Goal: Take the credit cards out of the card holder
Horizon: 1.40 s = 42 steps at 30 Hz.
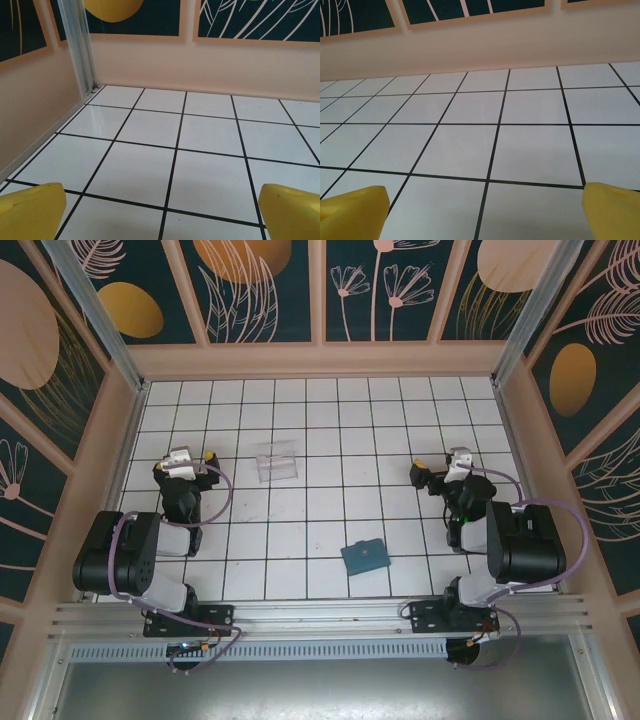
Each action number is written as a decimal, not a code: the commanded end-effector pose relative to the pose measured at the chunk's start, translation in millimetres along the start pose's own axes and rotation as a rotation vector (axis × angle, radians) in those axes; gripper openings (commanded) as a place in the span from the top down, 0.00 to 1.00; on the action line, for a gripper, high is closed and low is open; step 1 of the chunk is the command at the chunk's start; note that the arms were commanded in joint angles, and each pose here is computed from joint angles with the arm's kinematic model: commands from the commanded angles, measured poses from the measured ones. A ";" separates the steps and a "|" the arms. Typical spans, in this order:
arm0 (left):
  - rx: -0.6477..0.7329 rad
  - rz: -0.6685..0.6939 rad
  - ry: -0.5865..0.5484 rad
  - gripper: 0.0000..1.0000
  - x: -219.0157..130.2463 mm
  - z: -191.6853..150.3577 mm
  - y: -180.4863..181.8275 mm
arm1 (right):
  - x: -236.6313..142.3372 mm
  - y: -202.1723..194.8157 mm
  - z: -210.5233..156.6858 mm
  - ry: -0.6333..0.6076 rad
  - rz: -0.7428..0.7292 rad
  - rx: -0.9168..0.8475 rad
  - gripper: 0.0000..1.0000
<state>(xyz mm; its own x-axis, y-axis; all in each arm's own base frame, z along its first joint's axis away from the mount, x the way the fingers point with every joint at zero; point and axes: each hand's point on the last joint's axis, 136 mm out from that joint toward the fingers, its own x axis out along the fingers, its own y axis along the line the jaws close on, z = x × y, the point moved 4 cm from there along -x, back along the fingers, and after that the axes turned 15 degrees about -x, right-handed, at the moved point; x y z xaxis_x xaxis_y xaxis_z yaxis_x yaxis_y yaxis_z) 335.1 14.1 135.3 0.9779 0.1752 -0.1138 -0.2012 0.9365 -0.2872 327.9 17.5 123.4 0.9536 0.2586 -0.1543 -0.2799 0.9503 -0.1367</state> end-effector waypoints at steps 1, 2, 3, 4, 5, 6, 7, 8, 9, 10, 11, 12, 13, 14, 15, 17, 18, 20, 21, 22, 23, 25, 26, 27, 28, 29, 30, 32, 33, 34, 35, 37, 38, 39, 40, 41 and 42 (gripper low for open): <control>-0.023 -0.007 -0.022 0.01 0.4 4.7 0.3 | -1.1 -1.4 6.6 -0.038 -0.001 -0.034 0.01; -0.023 -0.006 -0.020 0.01 0.4 4.2 0.5 | -1.2 -1.5 6.6 -0.038 -0.001 -0.034 0.01; -0.023 -0.007 -0.023 0.01 0.5 4.9 0.2 | -1.2 -1.6 6.7 -0.038 -0.001 -0.034 0.01; -0.022 -0.006 -0.021 0.01 0.4 4.2 0.5 | -1.2 -1.3 6.6 -0.038 -0.001 -0.034 0.01; -0.023 -0.007 -0.022 0.01 0.4 4.7 0.4 | -1.2 -1.4 6.9 -0.040 -0.001 -0.034 0.01; -0.023 -0.007 -0.023 0.01 0.5 4.9 0.2 | -1.3 -1.4 6.9 -0.040 -0.001 -0.035 0.01; -0.023 -0.008 -0.023 0.01 0.4 5.0 0.1 | -1.3 -1.0 6.8 -0.039 0.000 -0.035 0.01; -0.023 -0.006 -0.023 0.01 0.3 5.1 0.4 | -1.4 -1.5 6.5 -0.038 -0.002 -0.033 0.01; -0.024 -0.007 -0.023 0.01 0.2 5.0 0.2 | -1.5 -1.3 6.6 -0.038 -0.002 -0.034 0.01; -0.023 -0.007 -0.023 0.01 0.3 5.2 0.2 | -1.5 -1.4 6.9 -0.040 -0.002 -0.035 0.01; -0.023 -0.007 -0.023 0.01 0.3 5.0 0.3 | -1.7 -1.4 6.5 -0.039 -0.003 -0.034 0.01; -0.023 -0.006 -0.024 0.01 0.1 5.1 0.6 | -1.8 -1.4 6.3 -0.038 -0.003 -0.034 0.01; -0.023 -0.007 -0.024 0.01 0.1 5.1 0.3 | -1.7 -1.5 6.0 -0.037 -0.004 -0.034 0.01; -0.022 -0.007 -0.023 0.01 -0.1 4.7 0.4 | -1.9 -1.3 6.8 -0.041 -0.004 -0.035 0.01; -0.022 -0.007 -0.024 0.01 0.1 5.1 0.5 | -2.0 -1.7 6.4 -0.040 -0.006 -0.035 0.01; -0.022 -0.007 -0.024 0.01 -0.2 4.9 0.5 | -2.0 -1.8 6.1 -0.039 -0.006 -0.035 0.01; -0.023 -0.006 -0.026 0.01 -0.4 5.3 0.8 | -2.0 -1.7 6.4 -0.040 -0.006 -0.035 0.01; -0.022 -0.007 -0.026 0.01 -1.1 4.9 0.8 | -1.9 -1.5 6.2 -0.039 -0.005 -0.035 0.01; -0.022 -0.007 -0.026 0.01 -0.9 5.1 0.7 | -2.1 -1.7 6.2 -0.039 -0.006 -0.034 0.01; -0.023 -0.007 -0.027 0.01 -0.9 5.2 0.6 | -1.9 -1.6 6.5 -0.040 -0.005 -0.034 0.01; -0.023 -0.006 -0.027 0.01 -0.9 5.2 0.7 | -1.9 -1.5 6.5 -0.040 -0.005 -0.033 0.01; -0.022 -0.006 -0.027 0.01 -0.9 5.3 1.0 | -1.9 -1.7 6.4 -0.039 -0.006 -0.033 0.01; -0.023 -0.007 -0.028 0.01 -1.0 5.4 0.6 | -2.1 -1.7 6.2 -0.039 -0.006 -0.033 0.01; -0.022 -0.007 -0.028 0.01 -1.0 5.4 0.6 | -2.1 -1.7 6.2 -0.039 -0.006 -0.033 0.01; -0.022 -0.006 -0.028 0.01 -1.1 5.4 0.8 | -1.9 -3.8 6.7 -0.039 -0.019 -0.029 0.01; -0.022 -0.007 -0.028 0.01 -0.9 5.5 0.6 | -0.3 -9.8 5.1 -0.025 -0.062 -0.008 0.01; -0.024 -0.007 -0.028 0.01 -0.9 5.4 0.7 | 0.2 -18.4 2.8 -0.007 -0.126 0.017 0.01; -0.023 -0.008 -0.030 0.01 -1.0 5.8 0.5 | 2.4 -24.1 1.3 0.015 -0.191 0.029 0.01; -0.023 -0.007 -0.028 0.01 -1.0 5.4 0.6 | 2.8 -23.7 1.1 0.018 -0.197 0.026 0.01; -0.022 -0.007 -0.028 0.01 -1.0 5.5 0.7 | 3.0 -23.7 1.3 0.018 -0.197 0.025 0.01; -0.022 -0.007 -0.028 0.01 -0.9 5.4 0.6 | 2.9 -23.7 1.1 0.019 -0.198 0.025 0.01; -0.023 -0.007 -0.029 0.01 -0.9 5.8 0.8 | 3.2 -23.1 1.4 0.018 -0.197 0.025 0.01; -0.023 -0.007 -0.030 0.01 -1.3 5.9 0.6 | 2.9 -24.2 2.2 0.017 -0.207 0.024 0.01; -0.024 -0.004 -0.037 0.01 -3.0 6.4 1.5 | 4.6 -24.5 3.7 0.028 -0.218 0.021 0.01; -0.023 -0.003 -0.043 0.02 -3.6 8.7 1.6 | 5.3 -24.4 7.7 0.033 -0.224 0.014 0.01; -0.023 -0.002 -0.040 0.01 -4.2 11.7 0.6 | 6.8 -23.6 12.7 0.041 -0.223 0.005 0.01; -0.023 0.009 -0.035 0.01 -4.7 16.1 0.3 | 8.0 -24.1 16.1 0.053 -0.227 0.001 0.01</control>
<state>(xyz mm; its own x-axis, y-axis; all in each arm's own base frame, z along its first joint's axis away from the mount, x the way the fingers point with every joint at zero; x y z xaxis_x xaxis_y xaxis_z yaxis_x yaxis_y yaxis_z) 333.6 14.3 136.8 0.9778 0.1764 -0.1130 -0.2021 0.9363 -0.2873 335.6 1.6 121.2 0.9778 0.0786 -0.1943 -0.1087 0.9828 -0.1495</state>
